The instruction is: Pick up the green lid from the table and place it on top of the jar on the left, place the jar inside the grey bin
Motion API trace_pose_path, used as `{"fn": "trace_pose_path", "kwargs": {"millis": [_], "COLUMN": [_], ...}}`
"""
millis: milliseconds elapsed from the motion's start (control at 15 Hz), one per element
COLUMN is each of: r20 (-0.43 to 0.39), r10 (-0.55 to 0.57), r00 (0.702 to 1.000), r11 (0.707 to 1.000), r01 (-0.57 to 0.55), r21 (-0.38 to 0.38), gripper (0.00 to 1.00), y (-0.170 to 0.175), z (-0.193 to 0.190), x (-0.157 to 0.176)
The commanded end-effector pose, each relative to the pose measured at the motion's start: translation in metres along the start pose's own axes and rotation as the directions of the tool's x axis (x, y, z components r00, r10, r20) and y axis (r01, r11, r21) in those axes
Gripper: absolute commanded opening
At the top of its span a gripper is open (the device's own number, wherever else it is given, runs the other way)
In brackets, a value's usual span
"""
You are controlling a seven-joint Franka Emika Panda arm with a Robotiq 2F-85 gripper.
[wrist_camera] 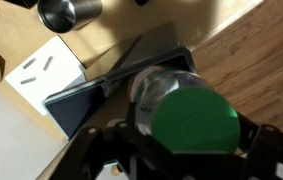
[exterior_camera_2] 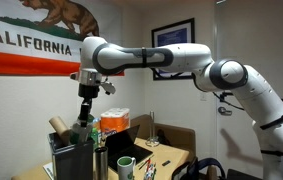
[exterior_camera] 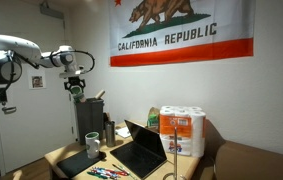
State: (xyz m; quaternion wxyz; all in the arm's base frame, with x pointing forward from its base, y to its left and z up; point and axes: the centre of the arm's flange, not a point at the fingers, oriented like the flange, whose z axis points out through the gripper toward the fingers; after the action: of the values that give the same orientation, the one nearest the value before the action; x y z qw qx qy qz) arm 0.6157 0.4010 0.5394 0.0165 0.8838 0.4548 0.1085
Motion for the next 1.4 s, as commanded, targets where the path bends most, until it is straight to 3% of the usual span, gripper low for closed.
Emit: {"fn": "trace_pose_path", "kwargs": {"millis": [0,133,200,333,867,1333], "r20": [0.055,0.080,0.080,0.092,0.130,0.123], "r10": [0.004,0.004,0.006,0.006,0.009,0.012], "r00": [0.998,0.997,0.997,0.996,0.991,0.992], "r11": [0.998,0.997,0.996,0.995,0.994,0.993], "r01": [-0.008,-0.011,-0.012,-0.015,-0.023,-0.027], "r21": [0.057,0.081,0.084,0.095,0.108,0.117], "gripper": [0.87,0.75,0.94,1.00,1.00,1.00], "y": [0.009,0.012,0.013,0.015,0.020,0.027], "z": [0.021,0.033,0.032,0.035,0.044,0.019], "x": [0.001,0.001,0.002,0.002,0.000,-0.010]}}
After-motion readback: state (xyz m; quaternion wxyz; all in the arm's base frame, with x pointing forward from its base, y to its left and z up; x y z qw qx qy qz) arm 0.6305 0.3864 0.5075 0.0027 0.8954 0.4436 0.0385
